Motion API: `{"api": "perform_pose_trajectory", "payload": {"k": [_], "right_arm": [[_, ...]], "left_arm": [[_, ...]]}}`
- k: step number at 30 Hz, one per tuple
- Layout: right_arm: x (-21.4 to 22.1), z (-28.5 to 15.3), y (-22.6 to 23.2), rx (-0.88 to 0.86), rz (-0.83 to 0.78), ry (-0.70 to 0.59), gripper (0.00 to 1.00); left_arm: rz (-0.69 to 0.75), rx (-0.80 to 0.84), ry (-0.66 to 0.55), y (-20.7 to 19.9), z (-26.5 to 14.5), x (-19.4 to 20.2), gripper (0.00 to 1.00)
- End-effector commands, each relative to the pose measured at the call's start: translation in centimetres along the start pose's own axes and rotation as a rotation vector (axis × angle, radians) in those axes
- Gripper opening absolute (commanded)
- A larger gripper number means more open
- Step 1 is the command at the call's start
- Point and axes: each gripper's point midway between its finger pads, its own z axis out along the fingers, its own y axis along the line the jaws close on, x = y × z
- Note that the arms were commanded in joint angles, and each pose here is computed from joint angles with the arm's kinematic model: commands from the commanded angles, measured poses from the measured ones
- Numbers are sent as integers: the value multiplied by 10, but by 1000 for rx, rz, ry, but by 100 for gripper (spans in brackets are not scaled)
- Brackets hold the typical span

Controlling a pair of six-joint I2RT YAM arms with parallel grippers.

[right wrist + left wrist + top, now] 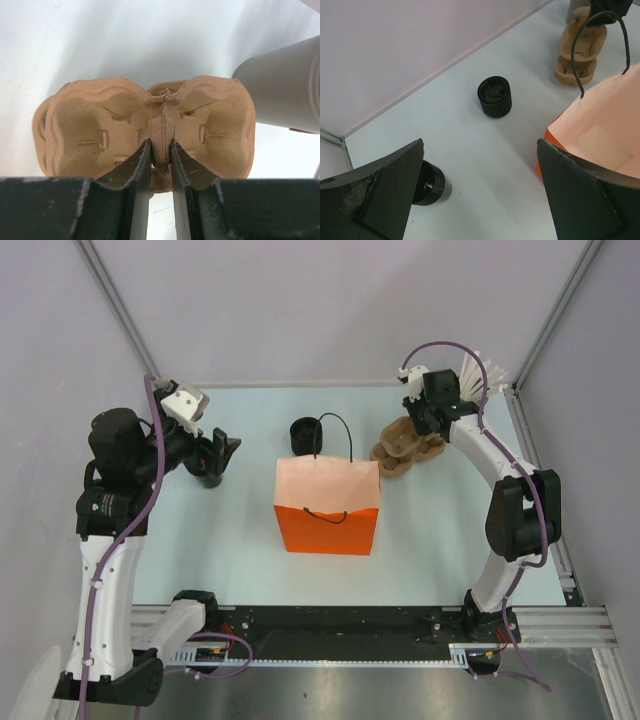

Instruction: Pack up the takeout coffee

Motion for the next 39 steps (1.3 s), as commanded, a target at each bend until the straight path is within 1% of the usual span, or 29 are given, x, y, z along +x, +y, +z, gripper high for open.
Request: {"api": "perform_pose_trajectory", "payload": {"k": [1,9,15,21,25,28,34,39], "right_arm": [[-22,-15,-22,75,-13,-61,25],[-8,-6,-30,77,-9,-26,27],[10,10,-33,82,-12,28,33],[20,18,-30,64,-14,53,43],[21,18,-29,57,-20,57,54],[21,19,-30,61,-25,59,58],[25,26,-28,59,-38,73,60],[24,32,-25,60,-43,78,59]], "left_arm": [[6,5,-43,-1,-2,-9,100],[6,10,-45,-2,-2,-8,100],[6,8,-46,-2,-3,-8,100],[4,8,-45,-2,-3,-7,100],[4,9,-47,-2,-3,-7,100],[2,10,-46,-2,-3,-6,100],[1,11,-47,-3,-4,-6,100],[0,15,-45,-3,-2,-5,100]]}}
